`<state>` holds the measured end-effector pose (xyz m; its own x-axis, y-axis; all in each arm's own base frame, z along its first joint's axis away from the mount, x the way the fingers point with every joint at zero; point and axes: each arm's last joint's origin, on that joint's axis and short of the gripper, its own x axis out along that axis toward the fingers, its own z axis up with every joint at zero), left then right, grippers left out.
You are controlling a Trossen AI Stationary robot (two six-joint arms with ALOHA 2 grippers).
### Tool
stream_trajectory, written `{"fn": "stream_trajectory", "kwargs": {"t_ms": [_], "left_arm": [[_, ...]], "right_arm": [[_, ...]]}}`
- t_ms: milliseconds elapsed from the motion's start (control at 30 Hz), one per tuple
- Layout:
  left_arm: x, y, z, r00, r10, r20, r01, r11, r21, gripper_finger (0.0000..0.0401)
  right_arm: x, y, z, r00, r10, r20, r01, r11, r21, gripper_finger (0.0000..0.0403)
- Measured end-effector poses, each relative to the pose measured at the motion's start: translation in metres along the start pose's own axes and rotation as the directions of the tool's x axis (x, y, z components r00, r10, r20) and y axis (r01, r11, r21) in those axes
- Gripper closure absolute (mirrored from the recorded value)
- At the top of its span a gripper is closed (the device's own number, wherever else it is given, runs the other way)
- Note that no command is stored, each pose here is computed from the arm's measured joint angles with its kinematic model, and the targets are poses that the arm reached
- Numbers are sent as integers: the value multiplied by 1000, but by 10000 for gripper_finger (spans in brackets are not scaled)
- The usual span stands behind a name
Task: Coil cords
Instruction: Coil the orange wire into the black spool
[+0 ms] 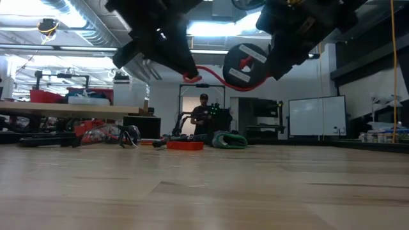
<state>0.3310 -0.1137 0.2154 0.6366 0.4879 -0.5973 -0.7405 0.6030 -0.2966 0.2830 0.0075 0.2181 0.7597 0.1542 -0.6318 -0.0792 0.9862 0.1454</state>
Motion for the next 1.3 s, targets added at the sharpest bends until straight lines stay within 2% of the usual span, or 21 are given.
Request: {"fn": "stream_trajectory", "kwargs": {"t_ms": [100,300,533,800,1067,1300], "left_arm": [[1,0,6,1000,-14,11,14,1000,-26,401],[-5,-10,13,993,-111,36,111,994,-16,401],[-1,-16,27,980,-172,100,173,985,7,401],[10,-16,48,966,-203,162,207,978,-4,401],[20,-18,54,956,-233,181,244,969,-41,401],[21,-18,53,956,-230,185,241,970,-42,401]], "right_arm": [[0,1,-1,999,-53,-1,53,999,-4,400],[0,-3,-2,982,-186,-10,186,982,38,400],[0,-5,-1,972,-236,2,236,969,68,400],[4,-5,1,971,-237,28,233,966,111,400],[12,-6,14,956,-228,182,190,960,206,400],[15,-8,21,924,-277,264,197,936,292,400]]}}
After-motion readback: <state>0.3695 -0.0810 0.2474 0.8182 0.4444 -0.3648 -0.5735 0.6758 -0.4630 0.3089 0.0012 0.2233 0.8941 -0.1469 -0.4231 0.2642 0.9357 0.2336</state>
